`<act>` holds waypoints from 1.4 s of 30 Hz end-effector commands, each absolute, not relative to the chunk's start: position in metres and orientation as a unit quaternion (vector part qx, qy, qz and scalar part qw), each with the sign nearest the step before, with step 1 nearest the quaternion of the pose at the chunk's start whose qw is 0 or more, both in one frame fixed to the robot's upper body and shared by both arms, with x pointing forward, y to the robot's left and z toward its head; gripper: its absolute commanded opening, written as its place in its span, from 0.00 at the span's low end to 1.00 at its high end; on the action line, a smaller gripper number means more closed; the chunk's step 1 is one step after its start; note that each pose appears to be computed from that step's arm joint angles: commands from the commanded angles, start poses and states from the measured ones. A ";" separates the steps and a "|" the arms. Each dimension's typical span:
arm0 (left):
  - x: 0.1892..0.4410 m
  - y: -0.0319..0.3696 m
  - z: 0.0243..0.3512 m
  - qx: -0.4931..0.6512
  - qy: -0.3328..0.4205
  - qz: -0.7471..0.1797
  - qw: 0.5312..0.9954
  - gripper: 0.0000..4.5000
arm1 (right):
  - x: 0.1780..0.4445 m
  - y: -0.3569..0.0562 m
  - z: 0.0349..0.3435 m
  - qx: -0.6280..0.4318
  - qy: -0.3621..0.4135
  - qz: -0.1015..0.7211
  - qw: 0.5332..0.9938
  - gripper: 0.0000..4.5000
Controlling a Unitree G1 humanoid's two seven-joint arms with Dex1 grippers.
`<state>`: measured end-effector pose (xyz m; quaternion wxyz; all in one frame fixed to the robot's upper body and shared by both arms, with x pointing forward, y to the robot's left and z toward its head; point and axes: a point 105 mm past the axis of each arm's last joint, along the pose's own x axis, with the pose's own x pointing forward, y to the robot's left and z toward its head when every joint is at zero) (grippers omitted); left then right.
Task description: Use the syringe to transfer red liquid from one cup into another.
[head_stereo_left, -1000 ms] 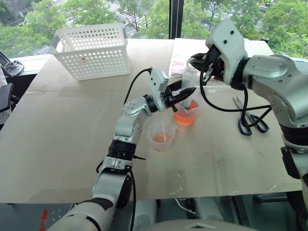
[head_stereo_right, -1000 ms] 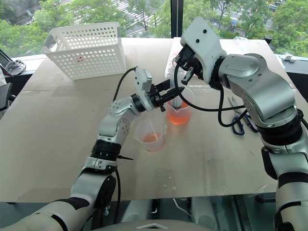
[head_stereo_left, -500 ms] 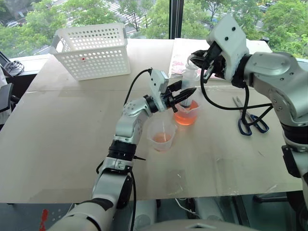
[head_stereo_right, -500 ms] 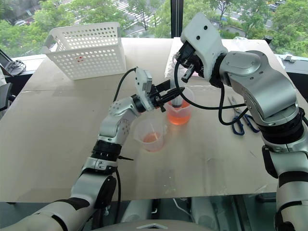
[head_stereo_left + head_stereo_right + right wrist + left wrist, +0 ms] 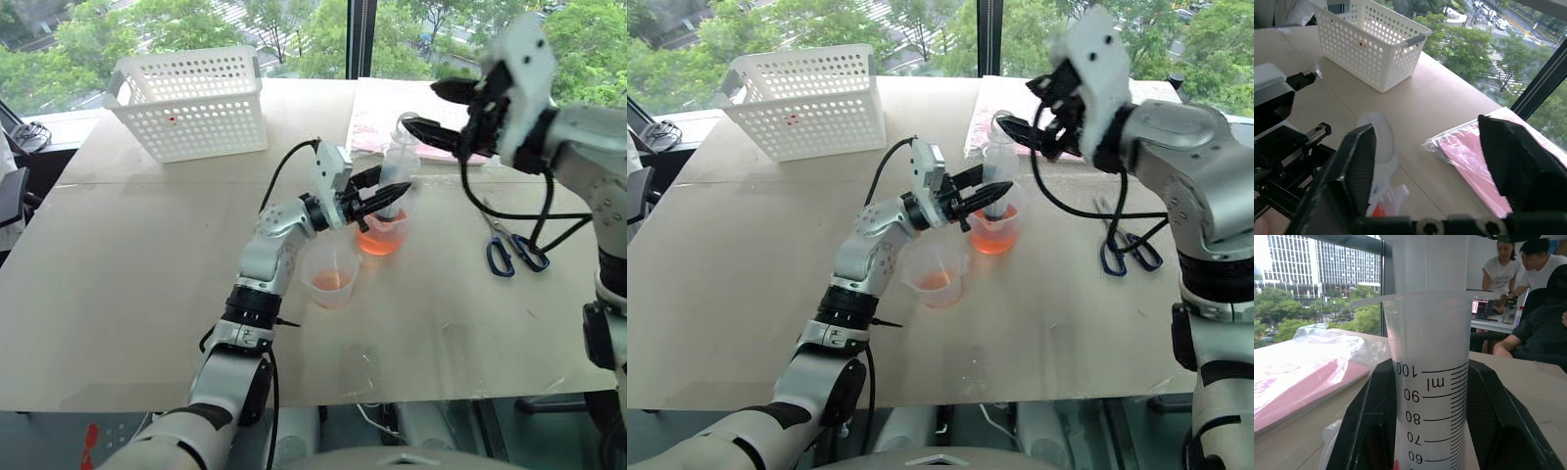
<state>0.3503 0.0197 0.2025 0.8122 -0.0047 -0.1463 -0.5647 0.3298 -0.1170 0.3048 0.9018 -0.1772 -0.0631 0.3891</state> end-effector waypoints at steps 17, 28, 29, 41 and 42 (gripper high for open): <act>0.357 0.027 0.225 0.001 -0.174 -0.562 0.809 0.30 | 0.219 -0.200 0.250 -0.122 -0.035 0.483 0.866 0.99; 0.359 0.033 0.247 -0.015 -0.210 -0.546 0.811 0.30 | 0.205 -0.209 0.231 -0.113 -0.021 0.460 0.880 0.99; 0.359 0.037 0.258 -0.023 -0.223 -0.539 0.812 0.30 | 0.206 -0.209 0.230 -0.112 -0.023 0.460 0.881 0.99; 0.315 0.078 0.313 -0.073 -0.250 -0.534 0.804 0.30 | 0.212 -0.195 0.236 -0.106 -0.046 0.480 0.870 0.99; 0.310 0.081 0.311 -0.067 -0.243 -0.536 0.806 0.30 | 0.213 -0.194 0.237 -0.106 -0.048 0.482 0.868 0.99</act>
